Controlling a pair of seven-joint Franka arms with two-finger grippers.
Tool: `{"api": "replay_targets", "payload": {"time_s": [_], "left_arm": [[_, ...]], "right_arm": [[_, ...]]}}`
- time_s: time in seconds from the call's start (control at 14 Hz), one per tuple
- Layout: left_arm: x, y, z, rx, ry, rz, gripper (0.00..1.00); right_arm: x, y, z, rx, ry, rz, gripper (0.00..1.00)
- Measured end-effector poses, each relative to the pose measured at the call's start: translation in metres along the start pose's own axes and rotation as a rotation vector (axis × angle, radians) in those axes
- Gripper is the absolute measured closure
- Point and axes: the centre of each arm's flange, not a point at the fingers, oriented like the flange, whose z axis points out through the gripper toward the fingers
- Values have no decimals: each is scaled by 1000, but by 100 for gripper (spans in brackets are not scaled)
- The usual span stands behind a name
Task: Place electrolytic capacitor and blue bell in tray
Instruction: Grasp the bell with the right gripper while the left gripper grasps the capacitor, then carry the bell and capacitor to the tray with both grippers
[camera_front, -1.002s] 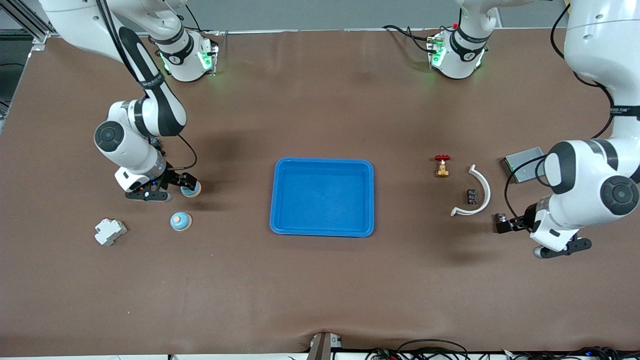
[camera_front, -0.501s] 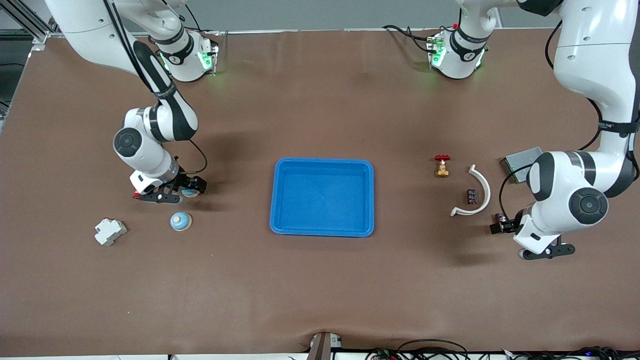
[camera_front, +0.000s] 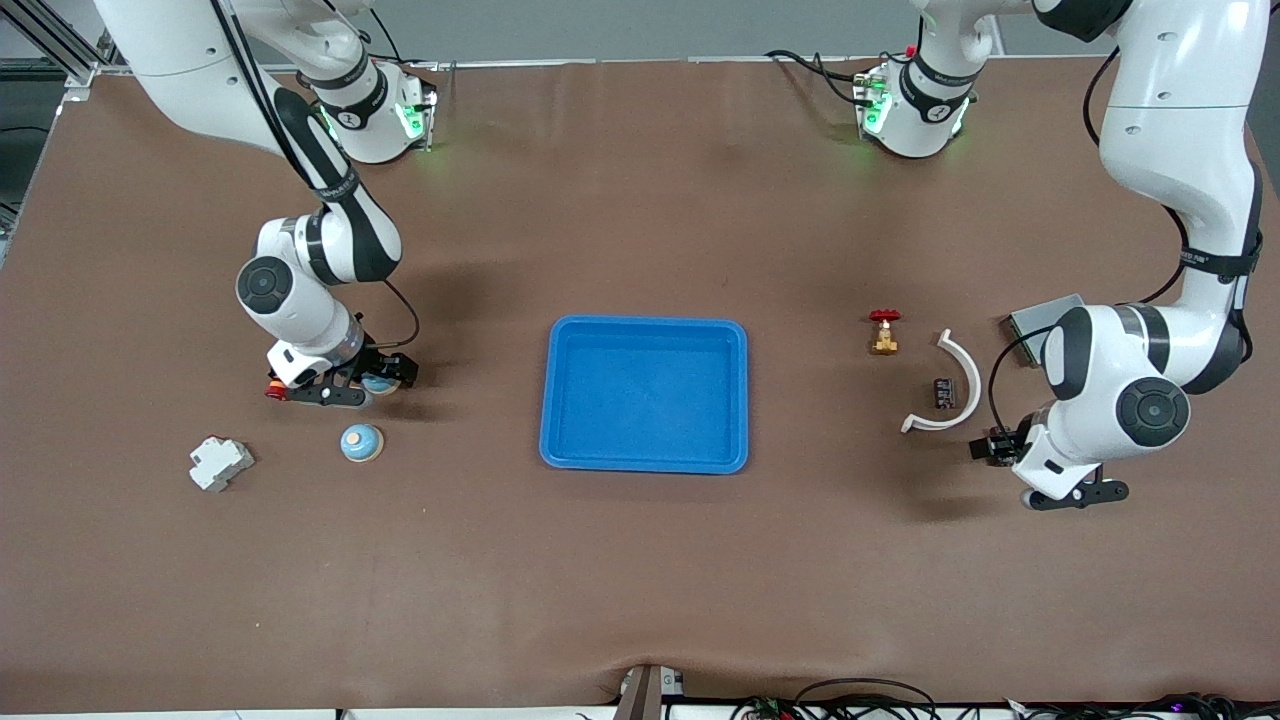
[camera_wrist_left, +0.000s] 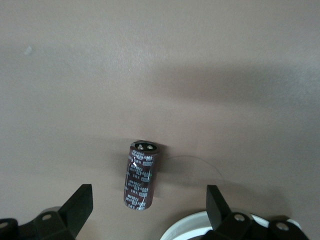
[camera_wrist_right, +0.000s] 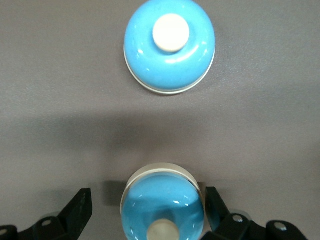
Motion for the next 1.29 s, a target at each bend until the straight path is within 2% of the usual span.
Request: {"api": "replay_targets", "payload": {"time_s": [0.36, 0.57, 0.64, 0.86, 1.15, 1.29], "left_arm": [[-4, 1, 17, 2, -27, 3, 0], [-4, 2, 27, 2, -36, 4, 0], [-4, 2, 29, 2, -38, 5, 0], [-3, 3, 34, -1, -29, 5, 0], [-2, -3, 44, -5, -25, -4, 0], [-2, -4, 46, -5, -27, -6, 3]], "right_arm": [[-1, 0, 3, -1, -5, 0, 0], [-1, 1, 3, -2, -6, 1, 30], [-1, 1, 3, -2, -6, 2, 33], [0, 0, 2, -2, -8, 1, 33], [16, -32, -25, -18, -96, 33, 33], [23, -65, -52, -24, -112, 64, 33]]}}
